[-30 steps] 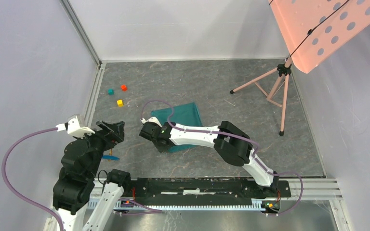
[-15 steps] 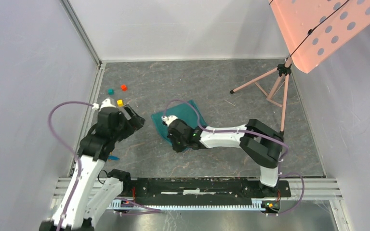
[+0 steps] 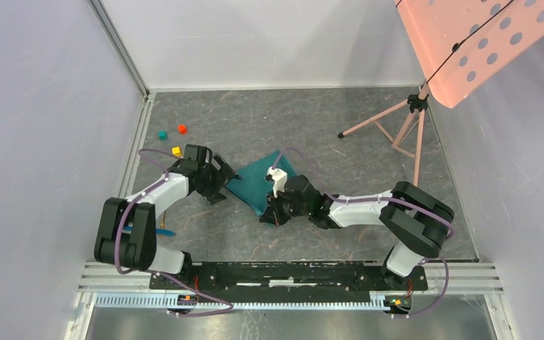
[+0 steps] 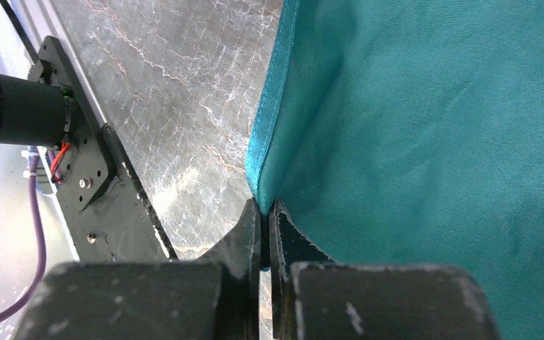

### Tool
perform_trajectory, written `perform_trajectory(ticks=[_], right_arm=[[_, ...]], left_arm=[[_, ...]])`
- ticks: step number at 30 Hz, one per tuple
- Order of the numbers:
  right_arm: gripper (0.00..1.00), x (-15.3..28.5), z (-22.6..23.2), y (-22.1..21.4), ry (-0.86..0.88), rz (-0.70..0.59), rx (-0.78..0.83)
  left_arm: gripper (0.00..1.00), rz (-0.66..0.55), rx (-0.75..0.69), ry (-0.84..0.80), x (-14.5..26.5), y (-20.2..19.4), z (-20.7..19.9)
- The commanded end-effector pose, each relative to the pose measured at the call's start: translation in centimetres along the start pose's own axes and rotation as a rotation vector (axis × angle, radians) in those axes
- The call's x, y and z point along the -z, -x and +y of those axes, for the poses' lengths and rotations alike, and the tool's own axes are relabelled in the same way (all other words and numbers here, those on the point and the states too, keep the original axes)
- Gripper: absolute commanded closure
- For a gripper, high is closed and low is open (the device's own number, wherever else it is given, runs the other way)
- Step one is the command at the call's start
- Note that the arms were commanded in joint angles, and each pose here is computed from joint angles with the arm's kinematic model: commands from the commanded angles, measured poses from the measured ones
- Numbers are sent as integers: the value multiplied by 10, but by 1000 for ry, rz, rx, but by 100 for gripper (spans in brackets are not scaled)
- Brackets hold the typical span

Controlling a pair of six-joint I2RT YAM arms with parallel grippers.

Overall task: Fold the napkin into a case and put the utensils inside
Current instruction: Pick up the lower triangle-folded napkin from the center of the board, then fold the lower triangle-folded napkin at the center of the board.

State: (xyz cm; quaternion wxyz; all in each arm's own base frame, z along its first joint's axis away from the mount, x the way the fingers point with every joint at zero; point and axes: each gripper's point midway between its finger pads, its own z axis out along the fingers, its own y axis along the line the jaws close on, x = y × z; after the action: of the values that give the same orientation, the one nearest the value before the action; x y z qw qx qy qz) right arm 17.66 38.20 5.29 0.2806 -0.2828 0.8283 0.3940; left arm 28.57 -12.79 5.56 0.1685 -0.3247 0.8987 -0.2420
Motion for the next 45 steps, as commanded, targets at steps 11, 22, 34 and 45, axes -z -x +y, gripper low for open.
perform_trajectory(ticks=[11,22,34,45], right_arm=[[100,18,10,15,174,-114,-32],[100,19,19,-16,275,-12,-43],[100,35,4,-69,322,109,-172],[68,49,-26,-53,153,22,77]], left_arm=[[36,-88,136,-32,-46,11,17],[88,-234,-33,234,-17,30,24],[98,-314,-53,623,-7,21,-4],[98,-300,-110,672,-13,6,-50]])
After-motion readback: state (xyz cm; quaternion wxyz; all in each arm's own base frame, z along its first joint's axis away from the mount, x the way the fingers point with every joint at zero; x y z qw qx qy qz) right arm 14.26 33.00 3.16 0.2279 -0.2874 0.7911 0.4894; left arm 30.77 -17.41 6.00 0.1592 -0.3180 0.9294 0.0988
